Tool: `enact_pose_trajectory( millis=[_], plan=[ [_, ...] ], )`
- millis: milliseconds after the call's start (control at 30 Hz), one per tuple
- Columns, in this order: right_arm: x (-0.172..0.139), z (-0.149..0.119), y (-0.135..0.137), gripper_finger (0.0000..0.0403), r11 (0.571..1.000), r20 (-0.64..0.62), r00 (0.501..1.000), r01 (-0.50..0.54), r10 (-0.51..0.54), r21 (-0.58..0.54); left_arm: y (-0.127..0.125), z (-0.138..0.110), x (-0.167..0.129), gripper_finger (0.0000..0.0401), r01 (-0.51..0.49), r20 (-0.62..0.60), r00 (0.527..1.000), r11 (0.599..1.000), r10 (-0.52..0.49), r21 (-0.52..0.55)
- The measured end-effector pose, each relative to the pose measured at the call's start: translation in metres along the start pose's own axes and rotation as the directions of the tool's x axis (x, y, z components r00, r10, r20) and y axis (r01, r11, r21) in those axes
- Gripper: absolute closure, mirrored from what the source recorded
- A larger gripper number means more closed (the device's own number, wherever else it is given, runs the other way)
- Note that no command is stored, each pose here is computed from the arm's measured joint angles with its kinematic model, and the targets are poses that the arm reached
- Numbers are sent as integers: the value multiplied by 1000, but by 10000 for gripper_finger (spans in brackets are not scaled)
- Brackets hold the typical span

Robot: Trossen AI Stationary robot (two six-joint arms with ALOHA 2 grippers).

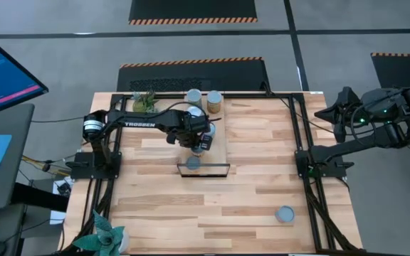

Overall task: Pick and place cans onto a shelf
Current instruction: Adjust the cans on the shelf

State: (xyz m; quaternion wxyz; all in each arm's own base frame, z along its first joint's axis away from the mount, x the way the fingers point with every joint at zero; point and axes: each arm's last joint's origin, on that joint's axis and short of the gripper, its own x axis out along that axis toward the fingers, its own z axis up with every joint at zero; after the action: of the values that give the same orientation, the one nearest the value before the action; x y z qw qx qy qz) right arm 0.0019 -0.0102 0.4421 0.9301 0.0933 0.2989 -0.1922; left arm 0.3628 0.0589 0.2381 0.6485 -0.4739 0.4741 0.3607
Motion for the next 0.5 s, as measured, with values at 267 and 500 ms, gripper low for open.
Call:
enact_pose_trajectory(
  millis=[267, 500],
  plan=[
    [0, 0, 0, 383, 1000, 0, 1000, 0, 0, 7, 4, -1, 0, 356, -44, -11, 999, 999, 44, -5],
    [0, 0, 0, 377, 1000, 0, 1000, 0, 0, 8, 6, -1, -1, 356, -70, -3, 998, 998, 70, -5]
  ],
)
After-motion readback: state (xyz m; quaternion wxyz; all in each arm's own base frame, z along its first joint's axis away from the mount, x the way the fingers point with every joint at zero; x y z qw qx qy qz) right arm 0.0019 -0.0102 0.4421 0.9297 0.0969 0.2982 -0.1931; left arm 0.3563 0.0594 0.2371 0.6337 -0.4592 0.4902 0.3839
